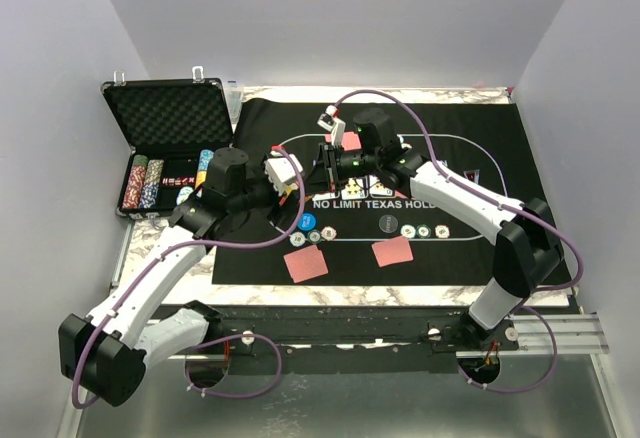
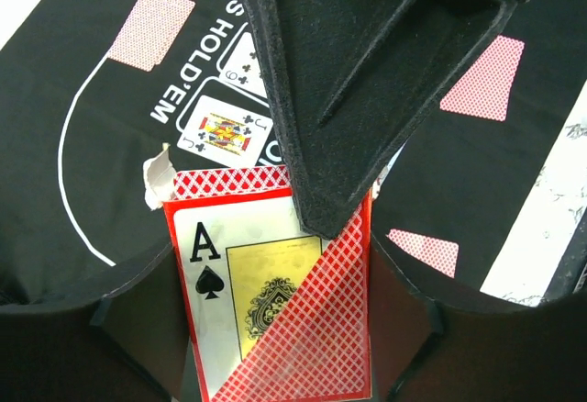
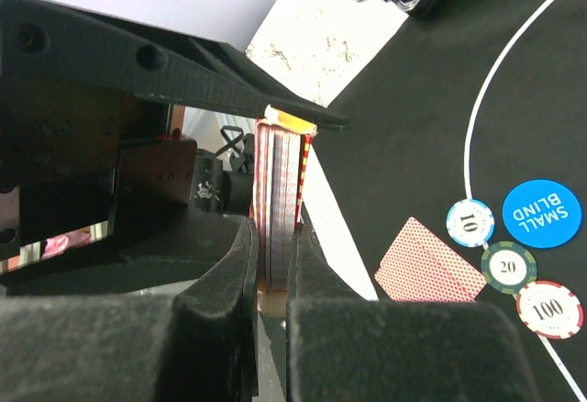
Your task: Distribute texas hold em gaming equipment
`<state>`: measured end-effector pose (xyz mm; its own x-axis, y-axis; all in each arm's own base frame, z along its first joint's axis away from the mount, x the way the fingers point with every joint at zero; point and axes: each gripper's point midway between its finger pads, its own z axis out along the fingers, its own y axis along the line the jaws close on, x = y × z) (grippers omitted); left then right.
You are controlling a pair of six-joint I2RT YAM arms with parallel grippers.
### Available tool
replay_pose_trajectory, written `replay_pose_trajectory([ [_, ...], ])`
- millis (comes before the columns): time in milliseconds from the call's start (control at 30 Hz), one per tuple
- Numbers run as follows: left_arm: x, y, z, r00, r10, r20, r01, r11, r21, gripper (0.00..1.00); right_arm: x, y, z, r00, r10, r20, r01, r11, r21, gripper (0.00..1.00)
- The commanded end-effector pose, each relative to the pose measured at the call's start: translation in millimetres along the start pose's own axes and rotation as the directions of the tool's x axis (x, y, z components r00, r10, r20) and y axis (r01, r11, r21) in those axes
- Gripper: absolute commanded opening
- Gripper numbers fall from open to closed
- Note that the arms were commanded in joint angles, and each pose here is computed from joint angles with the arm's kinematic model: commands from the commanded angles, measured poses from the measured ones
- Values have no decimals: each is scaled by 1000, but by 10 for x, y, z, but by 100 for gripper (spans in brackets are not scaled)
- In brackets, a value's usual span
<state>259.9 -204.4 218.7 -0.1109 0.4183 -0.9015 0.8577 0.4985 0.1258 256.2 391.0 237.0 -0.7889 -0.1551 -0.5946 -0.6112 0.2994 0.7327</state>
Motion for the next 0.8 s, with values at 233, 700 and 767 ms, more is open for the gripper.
replay_pose_trajectory([
  [233, 13, 102, 7, 999, -27, -36, 26, 999, -30, 17, -256, -190, -200, 998, 0, 66, -4, 998, 56, 52],
  [700, 690, 904, 391, 937, -268, -223, 221, 952, -214, 12, -715, -782, -1121, 983, -88, 159, 33, 947, 320, 89],
  [767, 768, 1035, 477, 920, -311, -240, 255, 938, -236, 13, -715, -807, -1209, 982, -99, 162, 38, 939, 341, 88],
])
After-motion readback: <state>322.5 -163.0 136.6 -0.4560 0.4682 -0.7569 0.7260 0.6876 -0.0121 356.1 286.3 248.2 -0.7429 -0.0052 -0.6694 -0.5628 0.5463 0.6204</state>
